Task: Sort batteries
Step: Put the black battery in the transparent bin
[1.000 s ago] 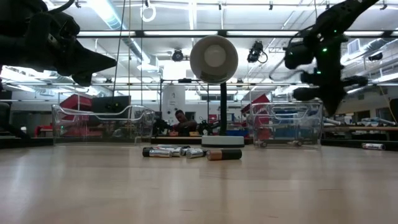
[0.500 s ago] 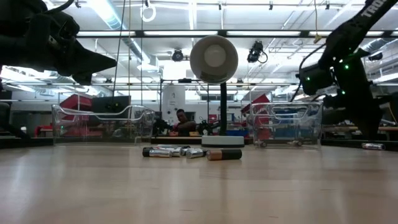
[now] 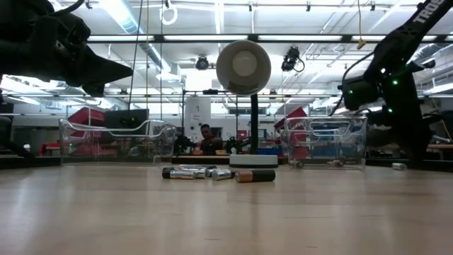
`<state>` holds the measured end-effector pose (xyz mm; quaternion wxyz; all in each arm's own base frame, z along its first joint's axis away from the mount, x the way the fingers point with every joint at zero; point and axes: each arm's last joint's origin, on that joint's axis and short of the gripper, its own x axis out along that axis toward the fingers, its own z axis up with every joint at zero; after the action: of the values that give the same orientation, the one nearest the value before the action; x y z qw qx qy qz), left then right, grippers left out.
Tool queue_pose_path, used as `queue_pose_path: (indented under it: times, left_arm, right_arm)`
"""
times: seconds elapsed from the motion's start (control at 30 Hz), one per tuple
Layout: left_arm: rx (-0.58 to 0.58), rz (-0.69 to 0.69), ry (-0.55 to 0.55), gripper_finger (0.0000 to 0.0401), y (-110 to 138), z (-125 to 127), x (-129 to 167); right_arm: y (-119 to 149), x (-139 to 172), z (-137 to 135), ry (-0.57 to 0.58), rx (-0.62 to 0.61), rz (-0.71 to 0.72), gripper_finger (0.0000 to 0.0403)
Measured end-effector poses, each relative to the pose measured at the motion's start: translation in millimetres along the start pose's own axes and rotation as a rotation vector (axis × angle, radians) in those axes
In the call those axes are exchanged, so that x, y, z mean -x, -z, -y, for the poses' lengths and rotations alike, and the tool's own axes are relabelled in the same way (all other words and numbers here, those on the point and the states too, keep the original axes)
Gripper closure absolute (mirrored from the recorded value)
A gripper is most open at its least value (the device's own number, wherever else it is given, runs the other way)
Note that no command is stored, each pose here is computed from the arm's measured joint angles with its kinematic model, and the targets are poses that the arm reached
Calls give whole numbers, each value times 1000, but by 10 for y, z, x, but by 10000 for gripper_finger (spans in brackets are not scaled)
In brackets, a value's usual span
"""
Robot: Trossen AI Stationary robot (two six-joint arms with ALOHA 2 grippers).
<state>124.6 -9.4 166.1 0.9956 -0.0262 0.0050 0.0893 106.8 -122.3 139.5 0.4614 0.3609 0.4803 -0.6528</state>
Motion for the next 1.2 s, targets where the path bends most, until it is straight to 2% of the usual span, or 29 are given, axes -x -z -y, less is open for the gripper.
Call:
queue_pose_path:
  times: [0.13,0.37,0.63,0.93,1.13,1.2]
  left_arm:
    - [0,1,-11,399,0,-3,0]
    - [0,1,-19,399,0,-5,0]
    - [0,1,-19,399,0,-5,0]
    - [4,1,-19,399,0,-5,0]
    - [7,1,-19,399,-1,-5,0]
    - [7,2,-19,399,-1,-5,0]
  right_arm:
    - [-115,146,-75,-45,-15,49,352]
    - [-205,296,-329,-268,21,150,304]
    - [-156,221,-387,-233,35,100,263]
    - [-95,205,-426,-187,69,113,252]
    - [-101,311,-450,-285,18,157,253]
    - [-84,298,-476,-281,19,152,253]
